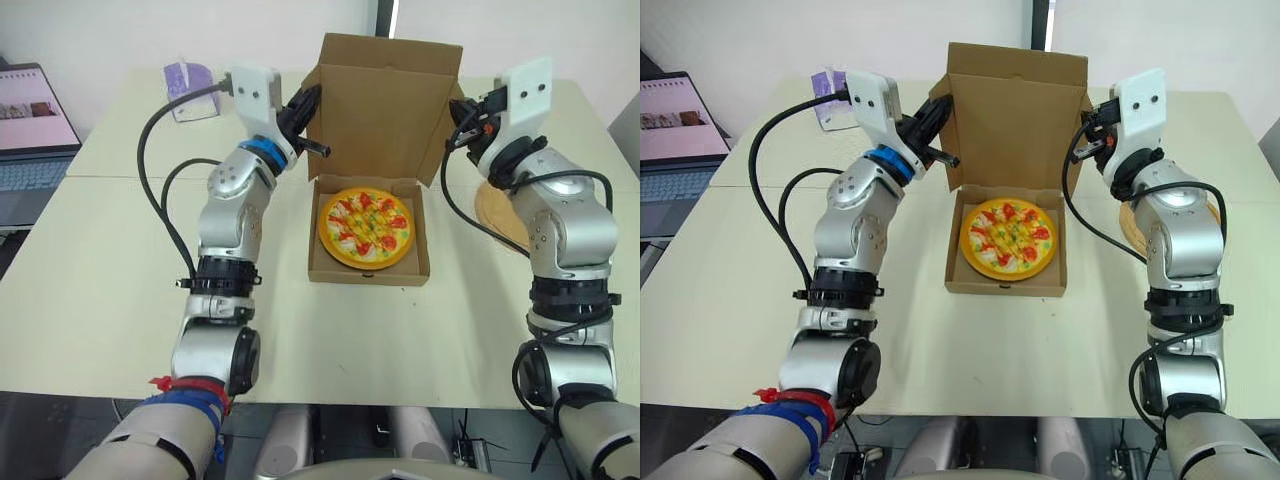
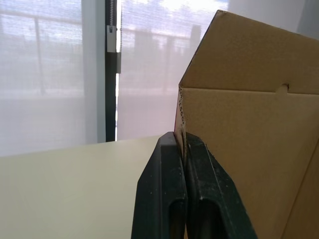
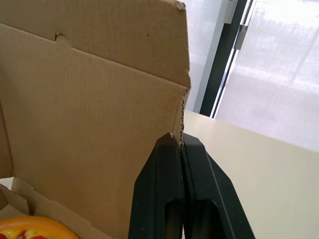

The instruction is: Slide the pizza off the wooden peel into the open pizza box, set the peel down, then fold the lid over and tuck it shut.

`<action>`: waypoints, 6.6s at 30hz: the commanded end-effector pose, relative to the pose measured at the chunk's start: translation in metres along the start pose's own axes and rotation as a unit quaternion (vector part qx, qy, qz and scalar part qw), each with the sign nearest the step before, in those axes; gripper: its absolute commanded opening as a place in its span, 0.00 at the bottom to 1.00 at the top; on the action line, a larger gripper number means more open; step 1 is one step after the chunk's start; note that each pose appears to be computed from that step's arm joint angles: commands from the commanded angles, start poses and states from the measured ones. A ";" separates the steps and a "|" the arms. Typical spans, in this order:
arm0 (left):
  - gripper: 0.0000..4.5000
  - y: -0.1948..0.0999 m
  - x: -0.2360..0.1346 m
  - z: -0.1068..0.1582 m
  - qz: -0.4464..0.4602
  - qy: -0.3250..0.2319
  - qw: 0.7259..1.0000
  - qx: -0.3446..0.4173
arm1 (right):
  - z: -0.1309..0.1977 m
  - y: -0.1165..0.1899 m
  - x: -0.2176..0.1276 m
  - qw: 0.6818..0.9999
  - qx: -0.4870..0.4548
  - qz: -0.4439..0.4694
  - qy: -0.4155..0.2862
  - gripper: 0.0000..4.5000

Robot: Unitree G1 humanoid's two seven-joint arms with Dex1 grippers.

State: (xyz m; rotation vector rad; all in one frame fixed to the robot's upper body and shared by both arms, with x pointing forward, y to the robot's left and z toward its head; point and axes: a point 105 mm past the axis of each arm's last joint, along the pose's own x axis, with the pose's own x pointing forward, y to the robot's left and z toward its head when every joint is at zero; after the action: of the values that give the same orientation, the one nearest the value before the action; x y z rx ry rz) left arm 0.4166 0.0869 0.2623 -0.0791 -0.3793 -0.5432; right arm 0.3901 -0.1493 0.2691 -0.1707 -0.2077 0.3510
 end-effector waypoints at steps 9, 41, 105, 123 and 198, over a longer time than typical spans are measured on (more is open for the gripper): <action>0.00 -0.028 -0.012 0.017 0.002 -0.042 0.999 0.012 | 0.017 0.029 -0.016 0.998 0.048 0.016 -0.023 0.00; 0.00 -0.070 -0.047 -0.012 0.007 -0.011 1.000 0.013 | -0.006 0.044 -0.033 0.991 0.121 0.041 0.030 0.00; 0.00 -0.112 -0.012 -0.028 0.032 -0.043 0.998 -0.014 | -0.002 0.050 -0.023 0.983 0.138 0.108 0.059 0.00; 0.00 -0.093 -0.001 -0.005 0.026 0.009 0.996 -0.083 | 0.005 0.036 -0.015 0.982 0.153 0.098 0.055 0.00; 0.14 -0.090 -0.148 -0.058 -0.195 0.186 0.962 -0.039 | -0.062 0.079 -0.111 0.970 0.178 0.115 0.120 0.14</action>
State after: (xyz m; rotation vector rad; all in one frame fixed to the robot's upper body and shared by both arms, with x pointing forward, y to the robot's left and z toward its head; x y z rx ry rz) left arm 0.2864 0.0891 0.1473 0.0446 0.0049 -0.8273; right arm 0.2834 -0.1418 0.1729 0.1263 0.1201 0.4956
